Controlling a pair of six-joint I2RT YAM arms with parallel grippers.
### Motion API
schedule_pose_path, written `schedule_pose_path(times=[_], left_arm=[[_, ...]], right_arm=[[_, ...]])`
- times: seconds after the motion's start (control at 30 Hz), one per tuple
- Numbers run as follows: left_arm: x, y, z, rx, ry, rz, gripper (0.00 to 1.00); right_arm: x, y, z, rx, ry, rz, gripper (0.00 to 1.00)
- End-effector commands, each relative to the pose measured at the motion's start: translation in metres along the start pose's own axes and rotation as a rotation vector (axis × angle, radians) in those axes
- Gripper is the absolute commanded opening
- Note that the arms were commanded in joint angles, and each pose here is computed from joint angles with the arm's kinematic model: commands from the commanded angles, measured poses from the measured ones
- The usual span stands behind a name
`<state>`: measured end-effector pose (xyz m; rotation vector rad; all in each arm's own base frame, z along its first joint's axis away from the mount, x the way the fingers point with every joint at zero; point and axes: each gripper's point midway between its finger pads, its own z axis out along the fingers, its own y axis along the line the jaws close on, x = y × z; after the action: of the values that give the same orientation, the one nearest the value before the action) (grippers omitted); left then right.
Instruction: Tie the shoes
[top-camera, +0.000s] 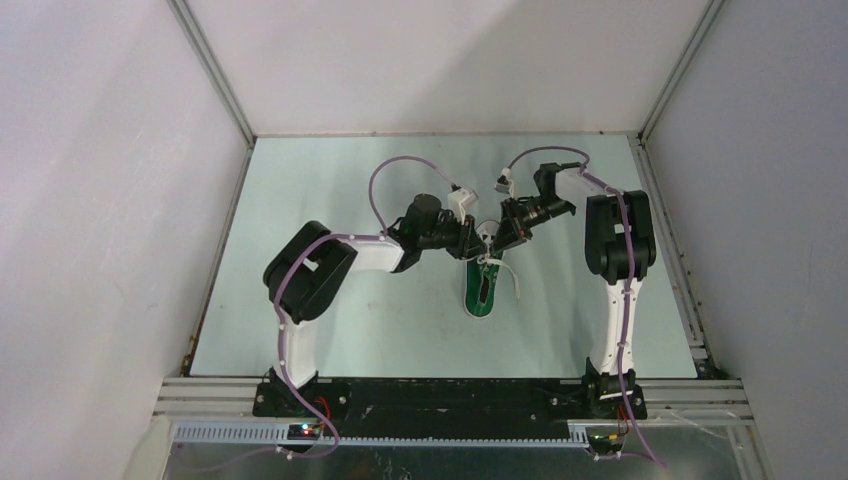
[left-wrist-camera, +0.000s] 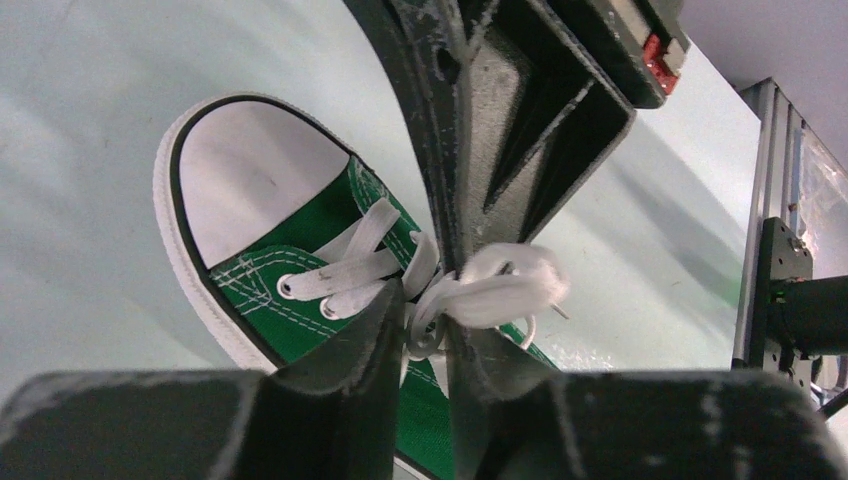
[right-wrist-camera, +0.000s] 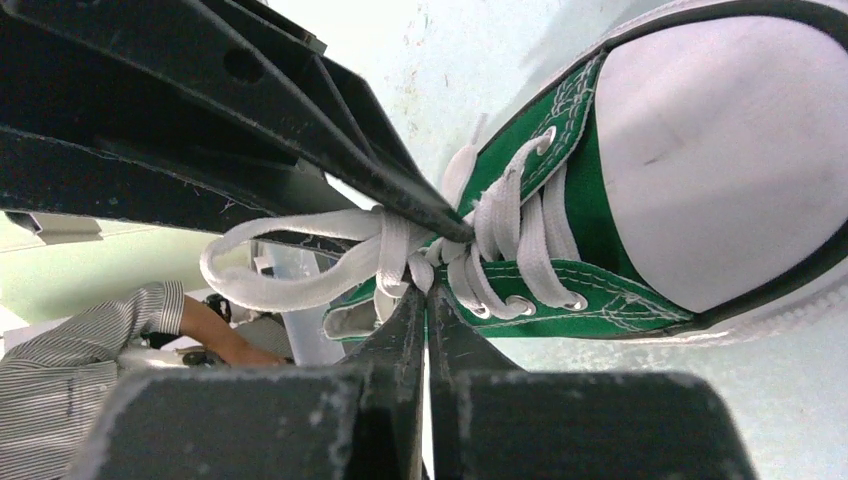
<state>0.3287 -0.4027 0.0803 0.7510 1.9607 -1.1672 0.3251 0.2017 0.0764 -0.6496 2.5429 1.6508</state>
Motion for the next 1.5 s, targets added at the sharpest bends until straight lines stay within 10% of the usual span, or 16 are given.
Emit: schedule_pose_path(times=[0.0,0.33,1.17,1.33,1.47], left_arm=[[-0.022,-0.019,-0.011,0.028,-0.013,0.060,0.30],[-0.024,-0.036,-0.042,0.156,0.097,0.105,0.50],[-0.023,-0.049,-0.022,0.259,0.255,0.638,0.50],[-0.024,-0.045,-0.023,0.232,0.235,0.473,0.10],[-0.025,-0.023,-0.039,0.112,0.172,0.315,0.00]], right_arm=[[-0.008,0.017,-0.005,-0.043,-0.035,-0.042,0.00],[-0.003,0.020,-0.010,-0.011,-0.033,-0.043,0.00],[-0.002,0.016,-0.011,0.010,-0.028,-0.015,0.00],[0.000,0.014,-0.011,0.021,-0.022,-0.008,0.00],[0.005,0.013,-0.019,0.049,-0.028,-0.005,0.00]])
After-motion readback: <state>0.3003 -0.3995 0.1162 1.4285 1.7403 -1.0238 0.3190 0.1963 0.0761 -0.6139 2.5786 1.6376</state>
